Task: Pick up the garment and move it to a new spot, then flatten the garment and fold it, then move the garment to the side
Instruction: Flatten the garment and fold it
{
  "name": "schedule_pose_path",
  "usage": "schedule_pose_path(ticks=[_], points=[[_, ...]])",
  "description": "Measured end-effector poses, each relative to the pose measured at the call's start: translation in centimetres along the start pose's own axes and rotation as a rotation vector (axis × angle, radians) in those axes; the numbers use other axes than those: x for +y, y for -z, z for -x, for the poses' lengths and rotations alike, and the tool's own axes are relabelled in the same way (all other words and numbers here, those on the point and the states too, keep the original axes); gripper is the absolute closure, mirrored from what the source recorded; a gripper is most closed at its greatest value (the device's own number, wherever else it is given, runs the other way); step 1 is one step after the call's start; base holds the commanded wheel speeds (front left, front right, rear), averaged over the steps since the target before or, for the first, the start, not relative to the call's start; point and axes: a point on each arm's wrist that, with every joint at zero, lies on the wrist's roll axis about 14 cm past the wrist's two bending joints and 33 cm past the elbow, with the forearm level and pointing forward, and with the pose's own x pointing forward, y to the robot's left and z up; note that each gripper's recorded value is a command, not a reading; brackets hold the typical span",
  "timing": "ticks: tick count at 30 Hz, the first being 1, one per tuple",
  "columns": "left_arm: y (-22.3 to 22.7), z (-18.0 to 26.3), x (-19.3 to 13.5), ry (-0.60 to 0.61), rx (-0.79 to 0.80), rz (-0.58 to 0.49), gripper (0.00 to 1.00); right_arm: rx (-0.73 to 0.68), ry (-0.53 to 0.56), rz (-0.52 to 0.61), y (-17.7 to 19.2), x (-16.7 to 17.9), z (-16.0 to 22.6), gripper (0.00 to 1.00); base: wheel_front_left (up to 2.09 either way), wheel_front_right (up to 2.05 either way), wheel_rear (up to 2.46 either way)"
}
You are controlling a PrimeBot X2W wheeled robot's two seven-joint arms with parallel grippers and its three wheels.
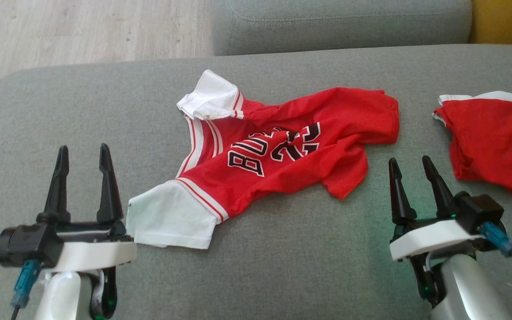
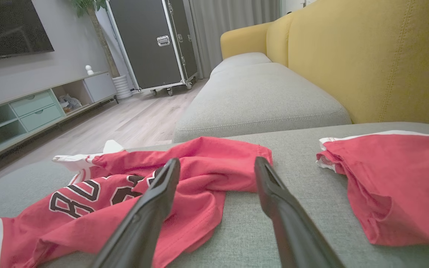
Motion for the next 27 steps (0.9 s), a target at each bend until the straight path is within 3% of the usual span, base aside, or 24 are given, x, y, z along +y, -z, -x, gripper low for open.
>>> schedule_pose_path(ticks=[4, 9, 16, 22, 23, 24, 25, 27], points=[[0.4, 0.0, 0.0, 0.007, 0.008, -0.002, 0.00, 0.046, 0.004, 0.010, 1.4, -0.2, -0.1, 0.00, 0.00, 0.00, 0.00], [1.7, 0.2, 0.1, 0.016, 0.044, -0.009, 0.00, 0.207, 0.002, 0.010, 5.2, -0.3, -0.5, 0.00, 0.00, 0.00, 0.00], [2.4, 0.2, 0.2, 0.012, 0.064, -0.013, 0.00, 0.397, -0.011, -0.091, 8.9, 0.9, -2.2, 0.00, 0.00, 0.00, 0.00], [2.6, 0.4, 0.7, -0.003, 0.070, -0.015, 0.00, 0.504, -0.061, -0.092, 10.3, 2.5, -3.8, 0.00, 0.00, 0.00, 0.00], [2.5, 0.4, 0.8, -0.007, 0.069, -0.013, 0.00, 0.515, -0.072, -0.076, 10.3, 2.7, -4.0, 0.05, 0.00, 0.00, 0.00], [2.5, 0.4, 0.9, -0.012, 0.068, -0.012, 0.00, 0.525, -0.082, -0.058, 10.4, 2.8, -4.1, 0.65, 0.00, 0.00, 0.00], [2.5, 0.5, 1.0, -0.016, 0.067, -0.010, 0.00, 0.533, -0.090, -0.032, 10.5, 2.9, -4.2, 1.00, 0.00, 0.00, 0.00], [2.4, 0.4, 1.0, -0.016, 0.064, -0.011, 0.00, 0.534, -0.096, 0.015, 10.5, 2.6, -4.2, 1.00, 0.00, 0.00, 0.00]])
